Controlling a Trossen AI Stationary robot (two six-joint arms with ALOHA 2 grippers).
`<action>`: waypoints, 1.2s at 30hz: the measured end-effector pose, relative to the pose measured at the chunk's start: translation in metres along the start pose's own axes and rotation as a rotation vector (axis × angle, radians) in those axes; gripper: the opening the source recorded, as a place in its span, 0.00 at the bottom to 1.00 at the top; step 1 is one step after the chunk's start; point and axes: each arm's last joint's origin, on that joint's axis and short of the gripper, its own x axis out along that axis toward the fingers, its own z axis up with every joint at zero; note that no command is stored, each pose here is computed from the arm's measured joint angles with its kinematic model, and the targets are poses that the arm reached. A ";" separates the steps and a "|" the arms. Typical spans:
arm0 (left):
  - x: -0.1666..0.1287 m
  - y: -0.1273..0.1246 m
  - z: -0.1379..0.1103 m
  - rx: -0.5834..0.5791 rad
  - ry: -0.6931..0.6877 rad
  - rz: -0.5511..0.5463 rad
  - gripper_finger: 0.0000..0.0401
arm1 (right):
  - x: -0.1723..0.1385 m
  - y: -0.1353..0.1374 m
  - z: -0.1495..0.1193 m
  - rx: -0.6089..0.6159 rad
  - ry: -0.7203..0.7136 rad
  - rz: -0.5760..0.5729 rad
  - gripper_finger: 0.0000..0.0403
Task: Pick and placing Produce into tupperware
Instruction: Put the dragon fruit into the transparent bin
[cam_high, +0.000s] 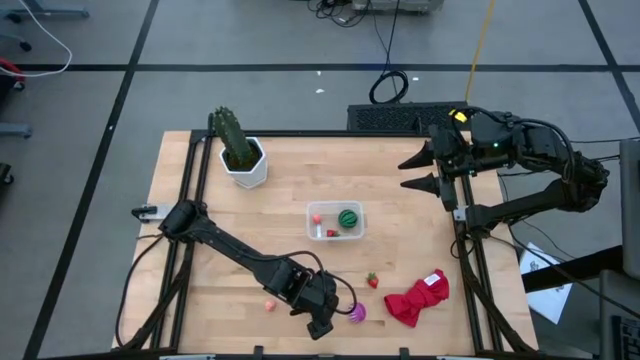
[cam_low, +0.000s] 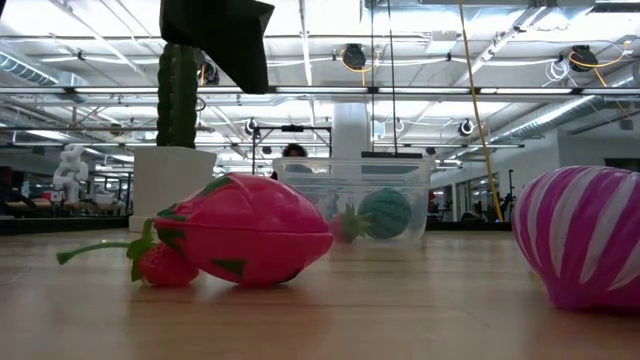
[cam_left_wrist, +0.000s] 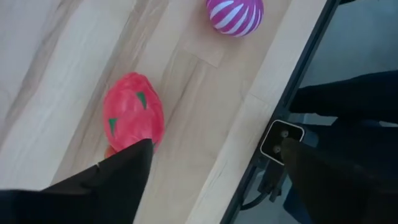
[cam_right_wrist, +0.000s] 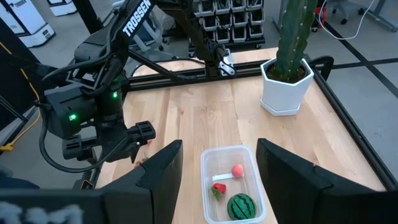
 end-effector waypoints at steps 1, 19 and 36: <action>0.000 0.000 0.000 -0.004 -0.001 -0.003 0.93 | 0.000 0.000 0.000 0.000 0.000 0.000 0.49; 0.004 0.017 -0.003 -0.074 0.076 0.157 0.98 | 0.000 0.000 0.002 -0.002 -0.022 0.003 0.49; 0.043 0.026 0.004 -0.001 0.167 0.144 0.98 | 0.018 -0.002 0.007 -0.002 -0.014 0.001 0.49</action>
